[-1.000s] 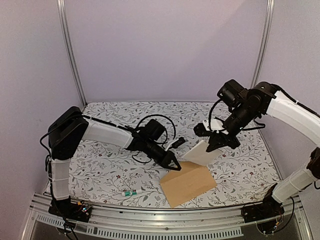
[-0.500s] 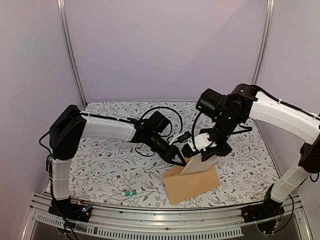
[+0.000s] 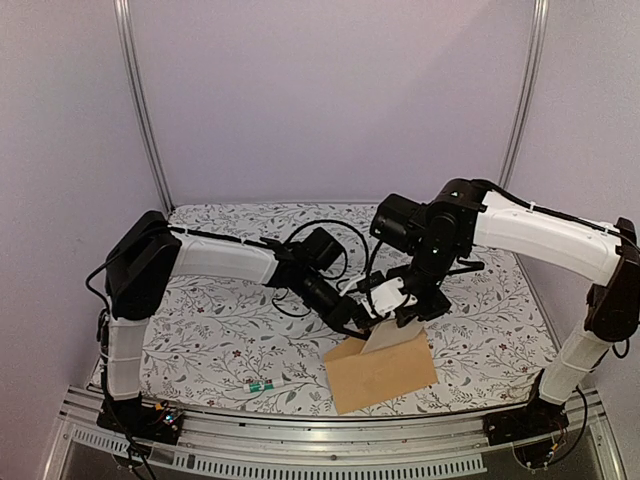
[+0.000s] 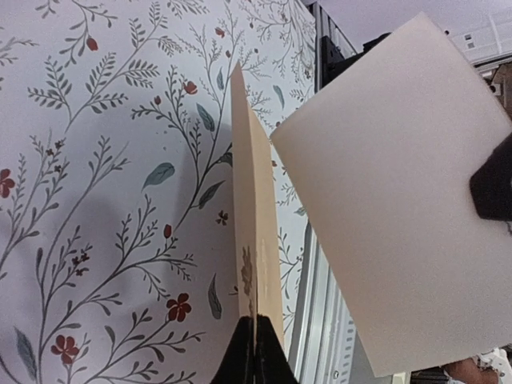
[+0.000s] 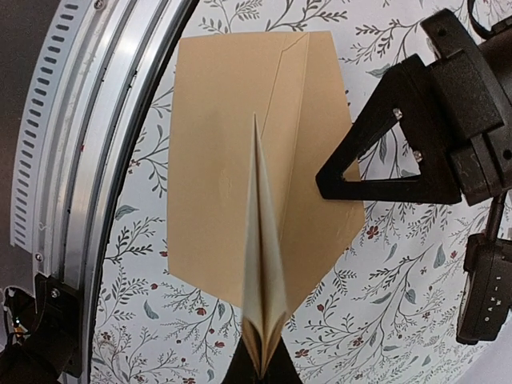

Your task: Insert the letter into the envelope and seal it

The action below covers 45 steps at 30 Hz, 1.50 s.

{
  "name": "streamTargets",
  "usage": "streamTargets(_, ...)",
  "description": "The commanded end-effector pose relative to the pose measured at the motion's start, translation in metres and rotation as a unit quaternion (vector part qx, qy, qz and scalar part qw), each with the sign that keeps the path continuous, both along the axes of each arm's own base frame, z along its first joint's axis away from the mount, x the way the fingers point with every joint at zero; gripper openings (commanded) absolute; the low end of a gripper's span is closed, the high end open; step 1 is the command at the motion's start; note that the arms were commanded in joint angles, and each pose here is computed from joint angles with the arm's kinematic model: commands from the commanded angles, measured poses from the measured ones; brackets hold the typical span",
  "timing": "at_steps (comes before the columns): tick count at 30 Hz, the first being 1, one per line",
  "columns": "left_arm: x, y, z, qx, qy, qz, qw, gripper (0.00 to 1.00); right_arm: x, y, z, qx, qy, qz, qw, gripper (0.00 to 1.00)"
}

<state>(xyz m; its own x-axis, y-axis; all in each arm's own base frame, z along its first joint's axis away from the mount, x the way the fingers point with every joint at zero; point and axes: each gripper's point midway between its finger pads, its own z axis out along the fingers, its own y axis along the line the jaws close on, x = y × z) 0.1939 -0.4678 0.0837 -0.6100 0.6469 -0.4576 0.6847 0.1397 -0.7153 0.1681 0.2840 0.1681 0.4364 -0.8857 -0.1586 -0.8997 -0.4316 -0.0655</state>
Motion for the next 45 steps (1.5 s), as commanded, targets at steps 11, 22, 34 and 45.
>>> streamTargets(11,-0.011,-0.008,0.006,-0.010,-0.009,-0.024,1.000,0.00,0.007,0.014,-0.015,0.000,-0.003,0.002,1.000,0.00)
streamTargets(22,-0.009,-0.008,0.009,-0.010,-0.013,-0.022,1.000,0.00,0.006,0.014,-0.033,-0.008,0.005,0.000,1.000,0.00)
streamTargets(34,-0.007,-0.010,0.010,-0.011,-0.021,-0.021,1.000,0.00,0.008,0.017,-0.043,-0.004,0.002,-0.003,1.000,0.00)
streamTargets(45,-0.004,-0.011,0.009,-0.012,-0.024,-0.020,0.999,0.00,0.024,0.030,-0.051,0.004,-0.020,-0.026,0.999,0.00)
